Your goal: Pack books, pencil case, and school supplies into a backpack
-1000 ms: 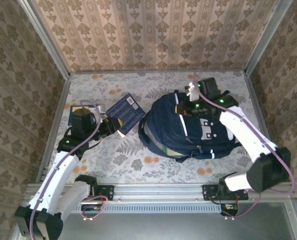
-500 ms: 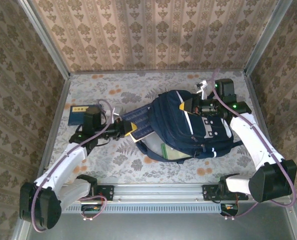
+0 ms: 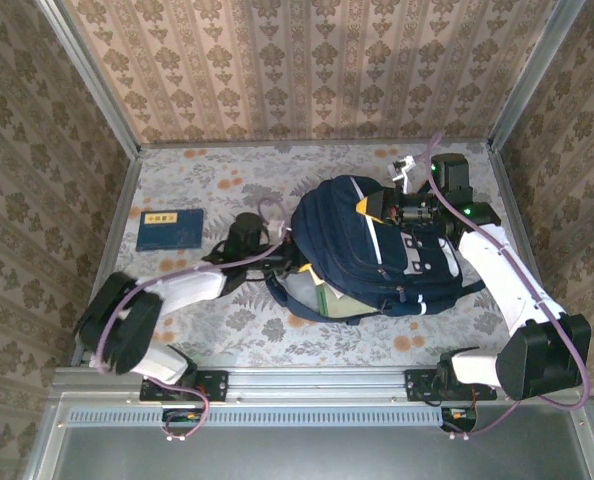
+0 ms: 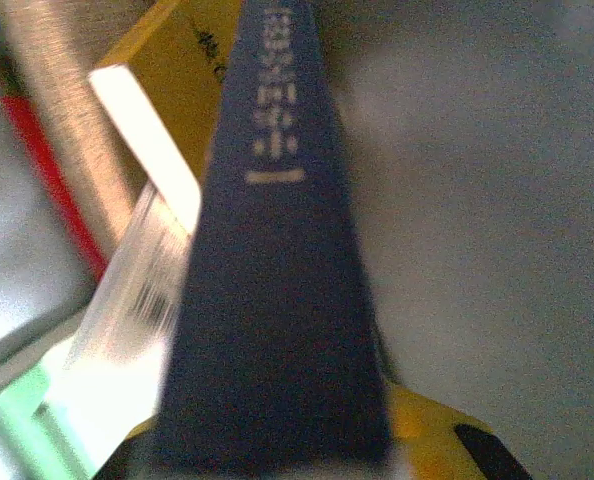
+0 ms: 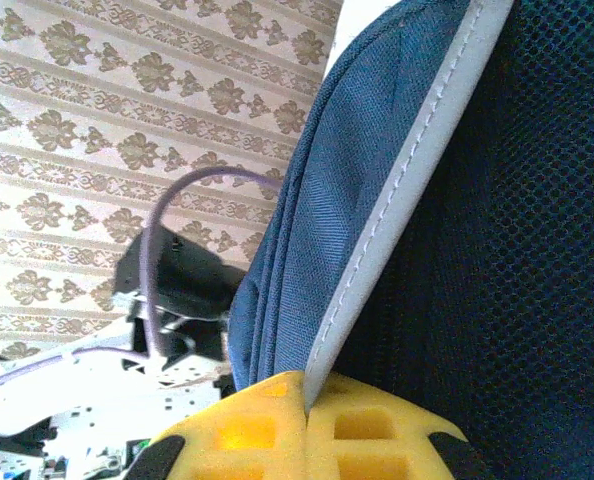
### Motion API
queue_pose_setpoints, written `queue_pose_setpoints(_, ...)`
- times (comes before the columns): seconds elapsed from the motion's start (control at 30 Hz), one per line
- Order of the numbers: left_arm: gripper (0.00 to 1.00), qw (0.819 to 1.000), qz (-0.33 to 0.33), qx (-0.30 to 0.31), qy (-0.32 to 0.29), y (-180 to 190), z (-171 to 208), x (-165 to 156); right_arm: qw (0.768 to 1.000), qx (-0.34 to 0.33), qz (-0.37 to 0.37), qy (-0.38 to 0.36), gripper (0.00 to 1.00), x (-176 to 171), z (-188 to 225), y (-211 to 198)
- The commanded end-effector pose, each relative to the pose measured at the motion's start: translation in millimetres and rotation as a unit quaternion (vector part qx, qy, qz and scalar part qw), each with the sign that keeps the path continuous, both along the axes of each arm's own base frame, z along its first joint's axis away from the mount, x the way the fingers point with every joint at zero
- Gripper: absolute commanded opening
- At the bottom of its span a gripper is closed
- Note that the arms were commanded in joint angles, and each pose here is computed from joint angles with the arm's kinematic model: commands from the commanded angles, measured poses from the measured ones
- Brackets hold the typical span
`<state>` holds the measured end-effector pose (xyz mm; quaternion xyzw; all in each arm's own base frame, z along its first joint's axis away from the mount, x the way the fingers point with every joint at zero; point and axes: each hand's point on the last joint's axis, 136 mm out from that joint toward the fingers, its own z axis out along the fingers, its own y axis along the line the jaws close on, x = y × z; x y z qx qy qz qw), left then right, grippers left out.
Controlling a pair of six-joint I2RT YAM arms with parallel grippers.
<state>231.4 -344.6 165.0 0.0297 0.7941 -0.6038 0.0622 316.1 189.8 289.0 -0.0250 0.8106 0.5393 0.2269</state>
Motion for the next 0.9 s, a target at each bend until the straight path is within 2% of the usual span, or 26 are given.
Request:
queue_pose_setpoints(0.0, 0.0, 0.994, 0.013, -0.091, -0.056, -40, 38, 28, 0.995, 0.042, 0.039, -0.079, 0.0, -4, 42, 8)
queue_pose_setpoints(0.13, 0.0, 0.99, -0.002, -0.141, -0.028, -87, 28, 43, 0.996, 0.039, 0.029, -0.078, 0.0, -3, 38, 6)
queue_pose_setpoints(0.17, 0.04, 0.989, -0.009, -0.145, -0.018, -98, 23, 44, 0.996, 0.038, 0.025, -0.079, 0.0, -2, 38, 5)
queue_pose_setpoints(0.3, 0.46, 0.992, -0.017, -0.121, -0.013, -110, 12, 42, 0.996, 0.035, 0.012, -0.078, 0.0, 0, 36, 0)
queue_pose_setpoints(0.33, 0.54, 0.993, -0.016, -0.111, -0.017, -107, 12, 41, 0.996, 0.033, 0.009, -0.078, 0.0, 0, 35, -1)
queue_pose_setpoints(0.4, 0.63, 0.996, -0.013, -0.087, -0.03, -97, 14, 39, 0.997, 0.027, -0.002, -0.078, 0.0, 2, 32, -5)
queue_pose_setpoints(0.57, 0.78, 0.998, -0.002, -0.047, -0.045, -61, 23, 31, 0.996, 0.002, -0.045, -0.073, 0.0, 10, 22, -21)
queue_pose_setpoints(0.87, 0.84, 0.999, 0.022, 0.017, -0.039, 3, 5, 11, 0.986, -0.082, -0.133, -0.056, 0.0, 27, -13, -51)
